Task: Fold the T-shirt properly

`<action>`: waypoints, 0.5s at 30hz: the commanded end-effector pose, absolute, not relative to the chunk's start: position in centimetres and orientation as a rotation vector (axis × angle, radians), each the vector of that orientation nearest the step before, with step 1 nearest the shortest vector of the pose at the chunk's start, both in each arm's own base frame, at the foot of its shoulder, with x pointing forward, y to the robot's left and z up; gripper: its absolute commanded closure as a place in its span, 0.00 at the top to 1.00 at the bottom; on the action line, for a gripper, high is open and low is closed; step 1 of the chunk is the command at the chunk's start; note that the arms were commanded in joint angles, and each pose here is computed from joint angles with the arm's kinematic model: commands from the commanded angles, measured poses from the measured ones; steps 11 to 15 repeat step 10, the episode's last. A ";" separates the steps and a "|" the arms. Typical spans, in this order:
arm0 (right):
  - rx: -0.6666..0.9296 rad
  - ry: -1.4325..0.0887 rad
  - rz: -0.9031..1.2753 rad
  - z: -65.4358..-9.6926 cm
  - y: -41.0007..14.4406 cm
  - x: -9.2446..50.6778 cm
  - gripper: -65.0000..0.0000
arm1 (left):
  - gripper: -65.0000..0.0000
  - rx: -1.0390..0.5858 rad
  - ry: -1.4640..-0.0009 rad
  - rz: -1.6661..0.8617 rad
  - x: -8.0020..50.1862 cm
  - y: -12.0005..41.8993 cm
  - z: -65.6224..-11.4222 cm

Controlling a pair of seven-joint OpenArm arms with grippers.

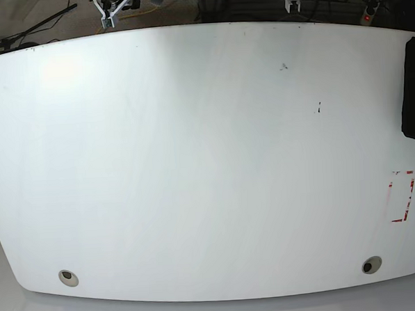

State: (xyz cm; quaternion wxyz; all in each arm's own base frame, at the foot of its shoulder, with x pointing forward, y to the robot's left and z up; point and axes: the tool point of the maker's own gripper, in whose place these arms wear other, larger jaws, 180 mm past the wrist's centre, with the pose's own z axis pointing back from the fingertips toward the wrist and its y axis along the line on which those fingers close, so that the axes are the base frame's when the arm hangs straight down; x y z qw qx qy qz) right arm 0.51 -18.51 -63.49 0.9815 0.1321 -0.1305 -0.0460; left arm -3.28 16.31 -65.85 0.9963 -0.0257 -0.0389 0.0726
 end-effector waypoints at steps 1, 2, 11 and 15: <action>0.263 -0.263 -0.092 -63.4 -19.1 1.4 0.26 | 0.39 -0.016 -0.103 0.133 -1.9 17.2 -65.9; 0.264 -0.259 -0.090 -63.5 -19.1 1.6 0.26 | 0.39 -0.003 -0.106 0.131 -1.6 17.5 -65.9; 0.265 -0.266 -0.091 -63.5 -19.0 1.8 0.26 | 0.39 0.010 -0.089 0.133 -1.6 17.7 -65.9; 0.265 -0.266 -0.091 -63.5 -19.0 1.8 0.26 | 0.39 0.010 -0.089 0.133 -1.6 17.7 -65.9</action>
